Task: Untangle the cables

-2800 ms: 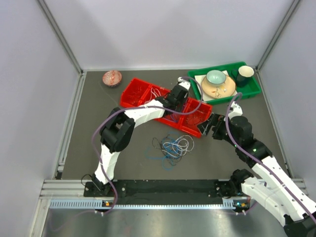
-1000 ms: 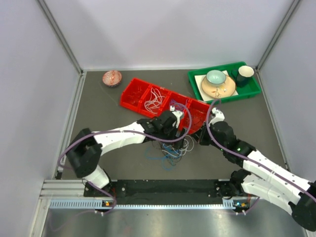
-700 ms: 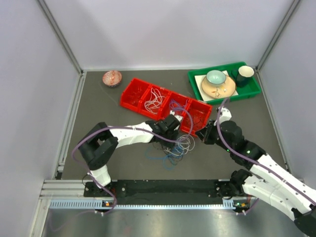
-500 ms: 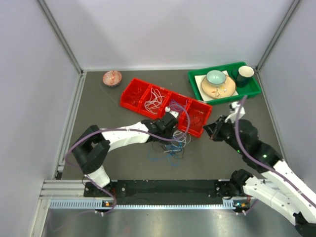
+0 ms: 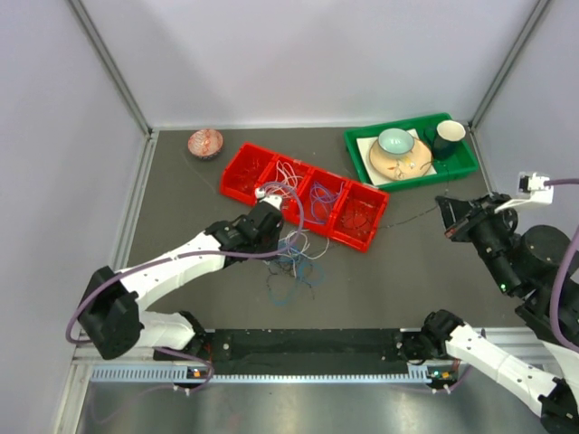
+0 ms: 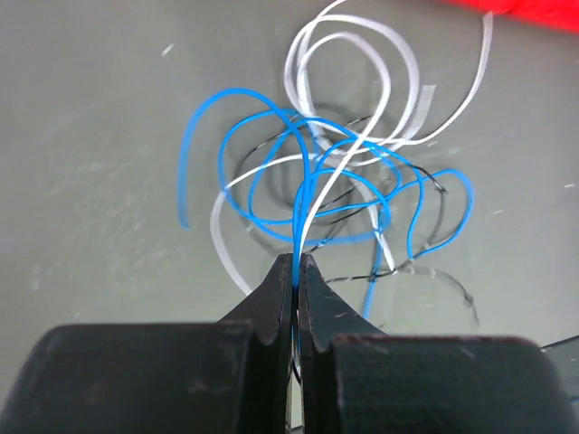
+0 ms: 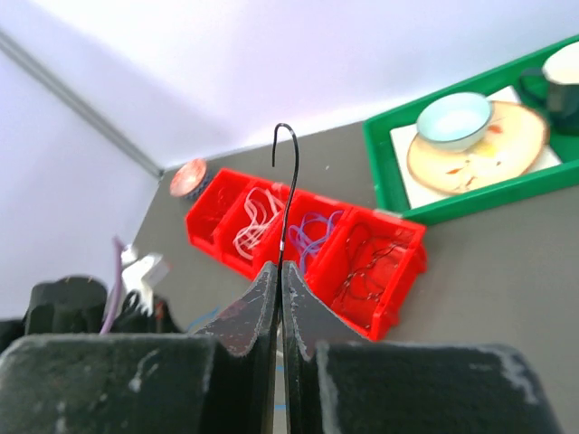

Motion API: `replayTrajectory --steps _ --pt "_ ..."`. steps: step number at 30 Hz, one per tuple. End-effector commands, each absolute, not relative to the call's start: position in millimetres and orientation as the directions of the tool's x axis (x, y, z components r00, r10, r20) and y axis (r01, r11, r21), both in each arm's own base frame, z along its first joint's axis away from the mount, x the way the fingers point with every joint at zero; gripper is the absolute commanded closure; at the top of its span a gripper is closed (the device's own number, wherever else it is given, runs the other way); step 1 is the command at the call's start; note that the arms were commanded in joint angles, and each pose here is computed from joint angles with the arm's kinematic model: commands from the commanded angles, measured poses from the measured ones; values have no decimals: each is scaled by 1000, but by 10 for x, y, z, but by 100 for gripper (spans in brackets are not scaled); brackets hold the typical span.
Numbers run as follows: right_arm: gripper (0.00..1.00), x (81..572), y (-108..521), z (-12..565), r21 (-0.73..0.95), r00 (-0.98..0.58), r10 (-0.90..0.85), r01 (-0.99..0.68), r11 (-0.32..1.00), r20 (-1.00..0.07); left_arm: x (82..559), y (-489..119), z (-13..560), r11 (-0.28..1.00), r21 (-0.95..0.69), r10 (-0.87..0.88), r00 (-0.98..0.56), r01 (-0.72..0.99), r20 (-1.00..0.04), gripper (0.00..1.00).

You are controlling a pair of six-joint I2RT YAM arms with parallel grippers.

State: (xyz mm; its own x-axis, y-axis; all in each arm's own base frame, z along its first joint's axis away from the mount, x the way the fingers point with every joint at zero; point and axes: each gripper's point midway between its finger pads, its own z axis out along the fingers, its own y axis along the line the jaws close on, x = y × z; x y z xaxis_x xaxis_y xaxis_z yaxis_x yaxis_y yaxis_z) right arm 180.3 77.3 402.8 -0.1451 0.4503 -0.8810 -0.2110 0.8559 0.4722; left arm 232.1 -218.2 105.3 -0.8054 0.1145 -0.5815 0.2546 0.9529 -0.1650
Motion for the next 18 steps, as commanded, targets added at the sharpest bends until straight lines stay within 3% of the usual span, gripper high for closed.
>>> replayTrajectory --steps 1,10,18 --pt "100 1762 423 4196 435 -47 432 -110 894 -901 2283 -1847 1033 976 -150 48 -821 161 -569 100" --pt "100 1740 294 4101 438 -24 437 -60 897 -899 2263 -1481 894 990 -141 -72 -848 4 -526 100" --pt "100 1824 392 3904 434 -71 431 -45 900 -900 2228 -1431 860 992 -127 -70 -851 -5 -520 49"
